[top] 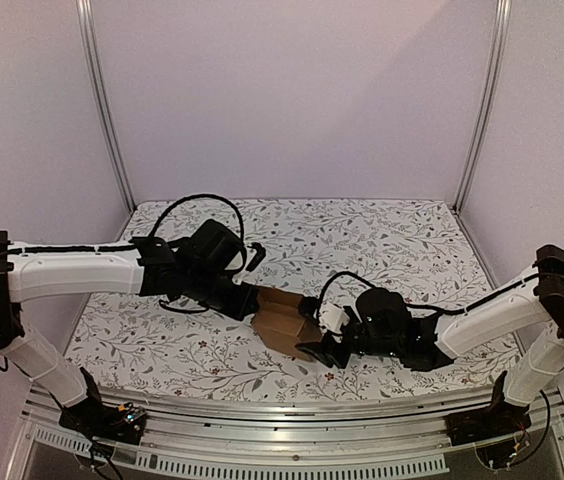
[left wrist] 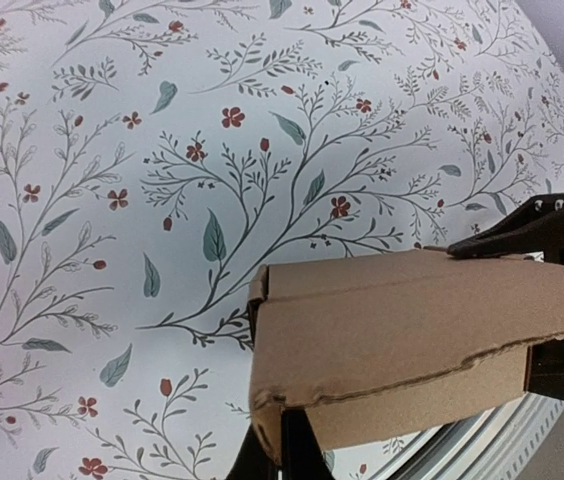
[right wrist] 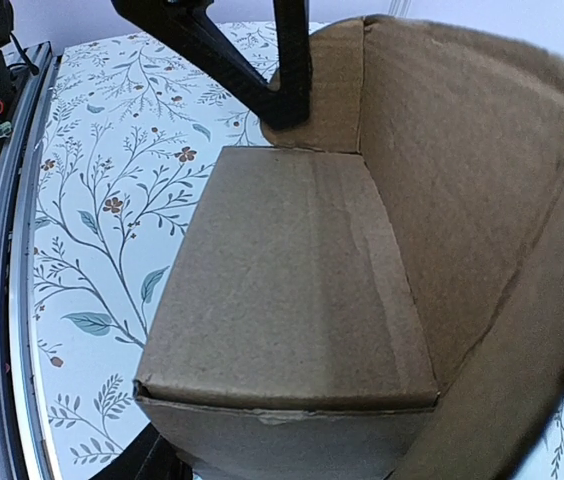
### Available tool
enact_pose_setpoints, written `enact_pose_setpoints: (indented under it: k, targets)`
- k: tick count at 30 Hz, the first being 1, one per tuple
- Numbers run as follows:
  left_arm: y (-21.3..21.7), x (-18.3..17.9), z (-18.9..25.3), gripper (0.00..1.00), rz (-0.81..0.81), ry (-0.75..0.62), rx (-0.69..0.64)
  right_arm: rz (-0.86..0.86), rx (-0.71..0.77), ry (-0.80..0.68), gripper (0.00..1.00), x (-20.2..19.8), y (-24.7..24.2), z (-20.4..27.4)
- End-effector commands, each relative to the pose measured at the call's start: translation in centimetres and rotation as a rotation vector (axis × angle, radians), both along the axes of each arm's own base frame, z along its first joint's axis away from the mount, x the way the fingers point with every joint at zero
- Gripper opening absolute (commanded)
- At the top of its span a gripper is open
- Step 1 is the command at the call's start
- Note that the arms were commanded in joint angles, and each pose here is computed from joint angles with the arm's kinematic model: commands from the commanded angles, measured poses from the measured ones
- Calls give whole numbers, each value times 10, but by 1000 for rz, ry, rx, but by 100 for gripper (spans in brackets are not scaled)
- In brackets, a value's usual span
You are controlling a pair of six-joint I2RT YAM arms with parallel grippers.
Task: Fold the paper box
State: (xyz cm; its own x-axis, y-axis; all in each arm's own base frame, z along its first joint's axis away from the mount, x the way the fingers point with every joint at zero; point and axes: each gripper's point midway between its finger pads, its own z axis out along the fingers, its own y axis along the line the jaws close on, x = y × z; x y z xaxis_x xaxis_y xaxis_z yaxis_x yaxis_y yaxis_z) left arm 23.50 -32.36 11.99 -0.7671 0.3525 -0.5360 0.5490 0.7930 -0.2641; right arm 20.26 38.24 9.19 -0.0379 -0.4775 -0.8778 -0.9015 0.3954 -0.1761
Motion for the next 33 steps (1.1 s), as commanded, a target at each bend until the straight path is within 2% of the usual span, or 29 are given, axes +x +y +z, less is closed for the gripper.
enact_pose_setpoints:
  k: [1,15,21,30,33]
  targets:
    - [-3,-27,-24,0,-74,54,52,-61,20,-7,37,10,-4,-3]
    - [9,-33,-38,0,-84,8,192,-77,36,10,37,10,-5,-7]
    - [4,-40,-40,0,-94,19,192,-95,44,9,40,13,-7,-7]
    - [-14,-54,-48,0,-121,26,208,-178,93,-12,58,24,-13,-13]
    - [-16,-59,-54,0,-126,39,226,-202,109,-18,68,25,-18,-13]
